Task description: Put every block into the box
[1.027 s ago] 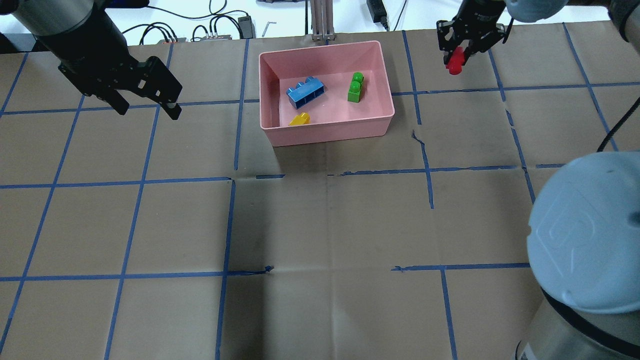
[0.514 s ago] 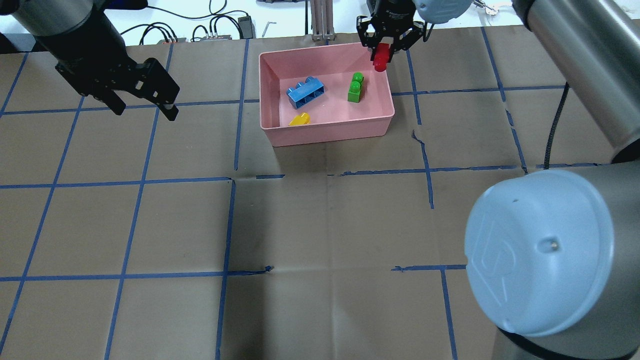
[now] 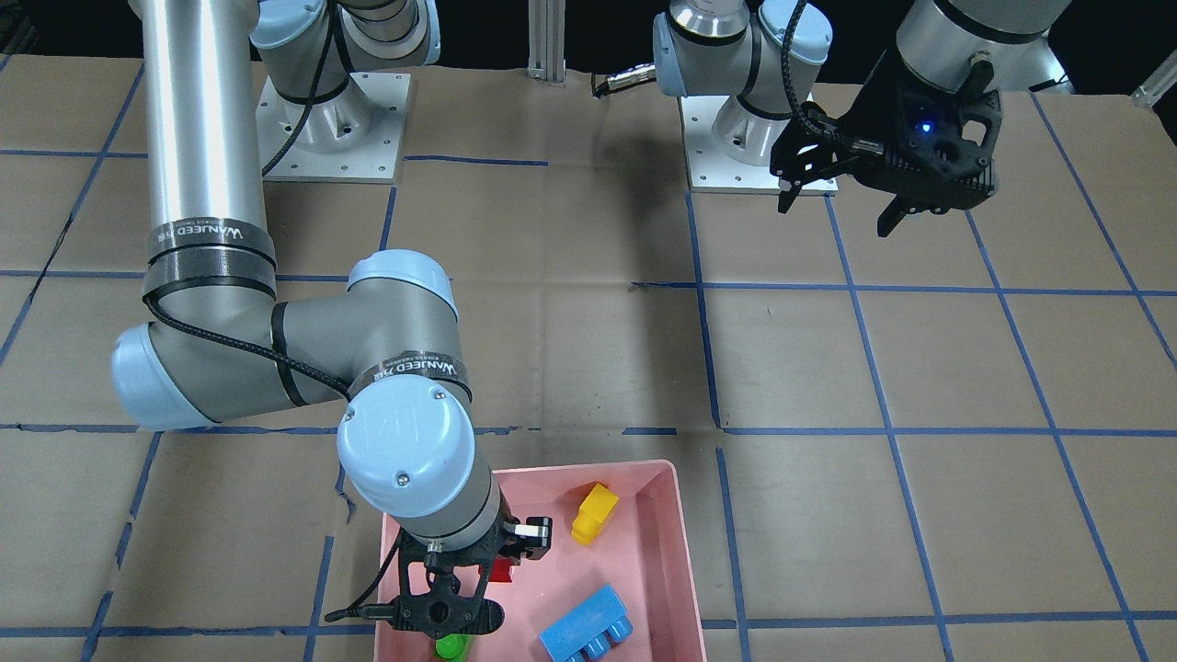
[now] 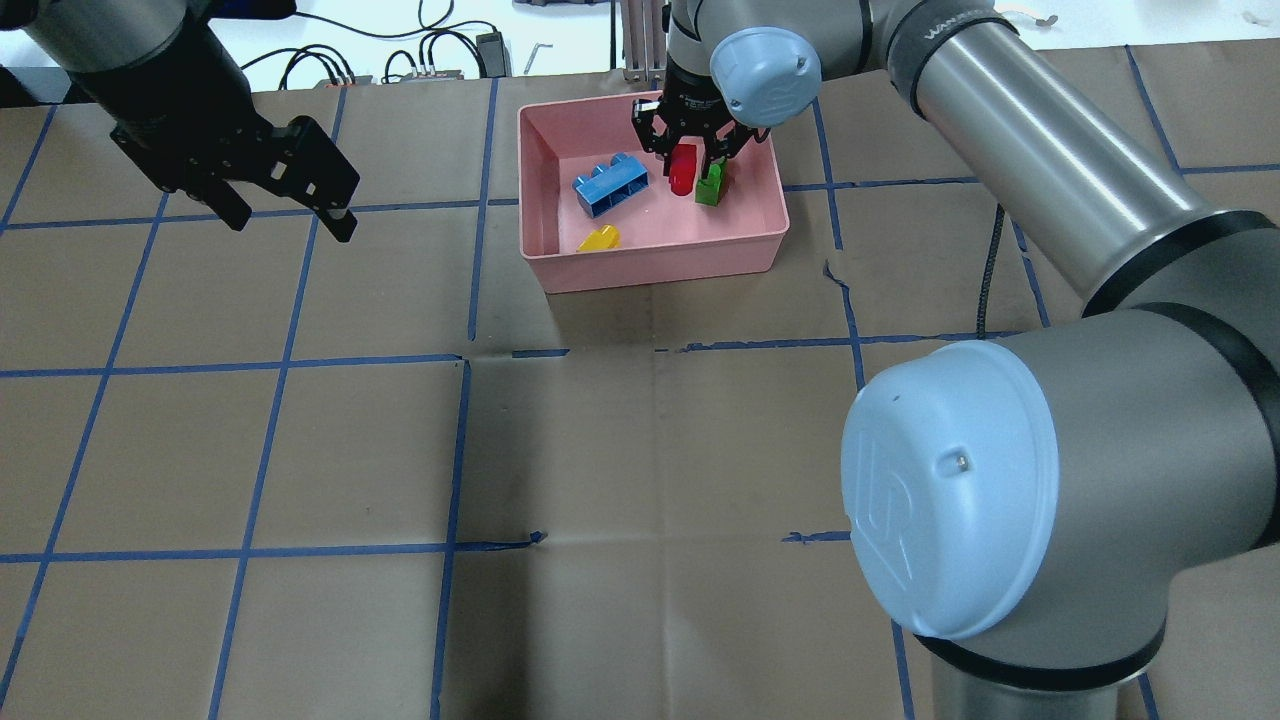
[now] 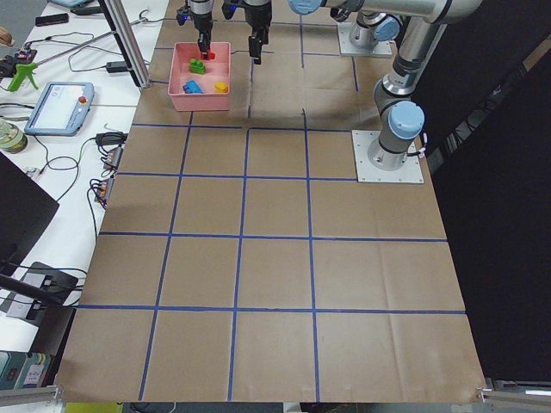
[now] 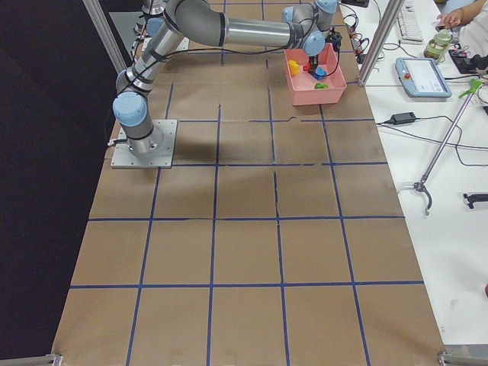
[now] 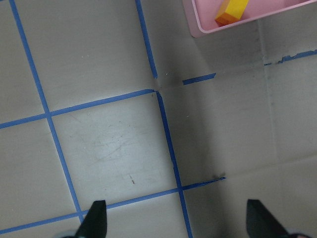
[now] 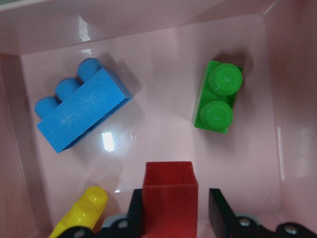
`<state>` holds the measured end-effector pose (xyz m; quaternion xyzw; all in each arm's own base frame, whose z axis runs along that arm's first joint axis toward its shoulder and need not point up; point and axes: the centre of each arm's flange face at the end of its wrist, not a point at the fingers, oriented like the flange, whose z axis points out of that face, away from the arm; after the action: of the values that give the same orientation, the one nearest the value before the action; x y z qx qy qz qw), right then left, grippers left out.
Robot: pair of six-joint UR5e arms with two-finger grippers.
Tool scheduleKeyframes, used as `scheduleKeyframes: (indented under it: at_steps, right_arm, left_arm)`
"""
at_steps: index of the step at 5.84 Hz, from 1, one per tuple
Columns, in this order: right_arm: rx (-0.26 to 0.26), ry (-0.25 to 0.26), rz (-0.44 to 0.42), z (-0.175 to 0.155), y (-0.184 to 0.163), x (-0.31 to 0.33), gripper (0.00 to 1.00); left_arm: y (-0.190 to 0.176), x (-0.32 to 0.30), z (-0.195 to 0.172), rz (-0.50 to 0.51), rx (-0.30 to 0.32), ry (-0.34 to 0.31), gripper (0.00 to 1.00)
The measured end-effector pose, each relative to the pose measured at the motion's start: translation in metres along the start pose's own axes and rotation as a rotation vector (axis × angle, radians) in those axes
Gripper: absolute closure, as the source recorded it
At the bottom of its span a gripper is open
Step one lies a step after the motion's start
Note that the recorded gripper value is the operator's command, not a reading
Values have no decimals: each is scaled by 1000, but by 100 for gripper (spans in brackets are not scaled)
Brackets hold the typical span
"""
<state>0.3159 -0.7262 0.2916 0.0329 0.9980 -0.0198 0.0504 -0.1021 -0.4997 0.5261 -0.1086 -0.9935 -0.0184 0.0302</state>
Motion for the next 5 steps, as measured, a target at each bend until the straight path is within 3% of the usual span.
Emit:
scheduleKeyframes:
  at_steps: [3,5]
  right_arm:
    - [40,8,16,-69,-1,40,0]
    - [3,35,-18,-132,7,116,0]
  left_arm:
    - [-1,-1,0,-1,1,0,0]
    - [-1,0,1,0,0,0,0]
